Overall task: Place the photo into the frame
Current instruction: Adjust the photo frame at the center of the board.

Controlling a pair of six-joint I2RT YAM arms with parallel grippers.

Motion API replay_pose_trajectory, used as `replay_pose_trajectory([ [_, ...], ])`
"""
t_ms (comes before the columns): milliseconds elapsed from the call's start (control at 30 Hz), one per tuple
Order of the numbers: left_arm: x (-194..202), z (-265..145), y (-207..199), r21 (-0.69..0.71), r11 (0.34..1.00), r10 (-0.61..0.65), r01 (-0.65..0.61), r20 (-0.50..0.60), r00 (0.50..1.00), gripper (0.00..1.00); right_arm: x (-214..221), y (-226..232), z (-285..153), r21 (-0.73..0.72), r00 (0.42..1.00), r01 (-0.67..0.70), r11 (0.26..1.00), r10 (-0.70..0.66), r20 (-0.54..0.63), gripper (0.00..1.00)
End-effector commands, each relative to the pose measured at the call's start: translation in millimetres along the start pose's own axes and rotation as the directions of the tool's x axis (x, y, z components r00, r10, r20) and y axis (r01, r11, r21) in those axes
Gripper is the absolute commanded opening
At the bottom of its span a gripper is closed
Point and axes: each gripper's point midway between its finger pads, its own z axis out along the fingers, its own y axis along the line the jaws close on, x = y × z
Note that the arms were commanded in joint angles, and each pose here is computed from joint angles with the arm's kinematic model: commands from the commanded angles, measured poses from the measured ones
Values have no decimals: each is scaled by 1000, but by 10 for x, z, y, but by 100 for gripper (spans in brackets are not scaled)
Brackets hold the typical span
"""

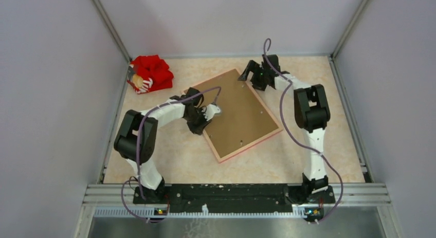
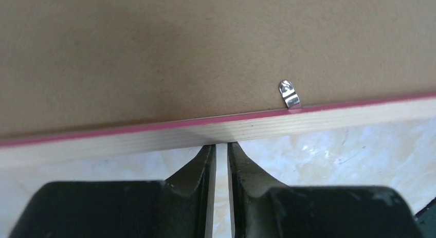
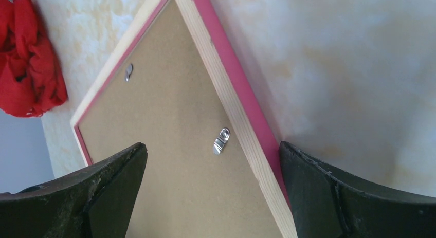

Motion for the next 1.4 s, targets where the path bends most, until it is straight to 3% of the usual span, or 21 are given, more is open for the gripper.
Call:
replay_pose_trajectory([
  [0,-220,384,-326,125,987,100,-100,6,995,21,655,622,315,-145,975,45,988,-75,-210,99],
  [167,-515,488,-521,183,968,169,-170,20,985,23,851,1027,490,-183,963,97,978,-139,-233,99],
  [300,-652,481,-574,253,956,147,-145,13,989,31,344,1044,269,-120,987,110,987,-122,-103,99],
  [367,-684,348,-592,274,952,134,-133,15,991,43,54,1071,40,-102,993,115,988,-118,-24,99],
  [467,-882,-178,-539,292,945,115,-144,116,987,68,-244,1080,-365,-63,988,139,988,-134,78,99],
  [567,-1051,-765,-134,224,969,45,-104,255,966,94,-294,981,-739,9,981,144,990,-144,130,99],
  [633,-1027,-1004,293,118,992,7,-43,290,957,98,-230,831,-977,62,980,117,991,-126,156,99],
  [800,-730,-1094,1465,-157,966,-158,205,268,950,93,247,342,-1528,152,983,-1,988,-27,181,99],
  [967,-570,-946,2139,-178,906,-323,385,298,898,82,942,-70,-2029,168,985,-92,981,64,161,99],
  [1133,-613,-737,2289,-137,890,-372,435,333,866,71,1419,-303,-2224,141,984,-148,979,130,124,99],
  [1367,-601,-499,2263,-60,889,-410,454,334,849,54,1679,-462,-2053,138,980,-199,970,195,40,99],
])
